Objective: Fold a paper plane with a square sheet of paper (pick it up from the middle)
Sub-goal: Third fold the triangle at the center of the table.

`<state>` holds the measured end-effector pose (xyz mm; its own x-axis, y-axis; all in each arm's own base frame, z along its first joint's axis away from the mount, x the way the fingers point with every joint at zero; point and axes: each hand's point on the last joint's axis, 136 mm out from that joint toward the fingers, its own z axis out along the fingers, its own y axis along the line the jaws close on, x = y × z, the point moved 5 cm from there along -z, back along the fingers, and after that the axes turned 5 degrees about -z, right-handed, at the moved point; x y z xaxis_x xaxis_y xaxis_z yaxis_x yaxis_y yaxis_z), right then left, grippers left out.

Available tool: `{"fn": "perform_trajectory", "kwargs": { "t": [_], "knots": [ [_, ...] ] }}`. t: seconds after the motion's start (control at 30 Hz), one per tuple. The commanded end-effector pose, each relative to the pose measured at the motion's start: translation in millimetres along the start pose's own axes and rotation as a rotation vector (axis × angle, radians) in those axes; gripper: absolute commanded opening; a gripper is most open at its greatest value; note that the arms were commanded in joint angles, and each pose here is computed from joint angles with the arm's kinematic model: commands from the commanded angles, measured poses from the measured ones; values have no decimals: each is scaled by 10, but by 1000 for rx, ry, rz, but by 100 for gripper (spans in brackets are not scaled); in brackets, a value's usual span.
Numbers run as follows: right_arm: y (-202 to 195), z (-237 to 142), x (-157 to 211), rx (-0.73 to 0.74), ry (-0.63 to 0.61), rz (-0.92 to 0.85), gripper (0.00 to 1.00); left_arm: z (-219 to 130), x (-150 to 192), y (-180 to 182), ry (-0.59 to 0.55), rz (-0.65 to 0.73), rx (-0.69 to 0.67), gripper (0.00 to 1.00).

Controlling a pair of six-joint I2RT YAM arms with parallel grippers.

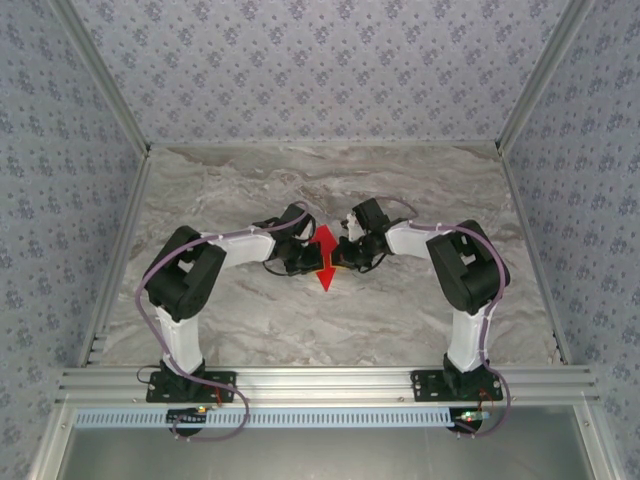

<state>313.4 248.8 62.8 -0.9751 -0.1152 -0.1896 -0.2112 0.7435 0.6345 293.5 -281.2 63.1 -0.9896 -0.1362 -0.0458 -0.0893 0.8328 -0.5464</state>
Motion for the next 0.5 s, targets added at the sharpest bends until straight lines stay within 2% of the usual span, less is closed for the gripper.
{"fn": "perform_trajectory", "kwargs": {
  "t": [0.0,0.27,0.47],
  "knots": [
    [-8,9,136,20,50,-36,0,76,81,149,22,-17,-82,0],
    [-104,114,156,48,82,-25,0,47,104,145,18,-5,-84,0],
    [-18,101,200,41,80,-11,0,-253,42,-214,-36,43,74,1]
  ]
}}
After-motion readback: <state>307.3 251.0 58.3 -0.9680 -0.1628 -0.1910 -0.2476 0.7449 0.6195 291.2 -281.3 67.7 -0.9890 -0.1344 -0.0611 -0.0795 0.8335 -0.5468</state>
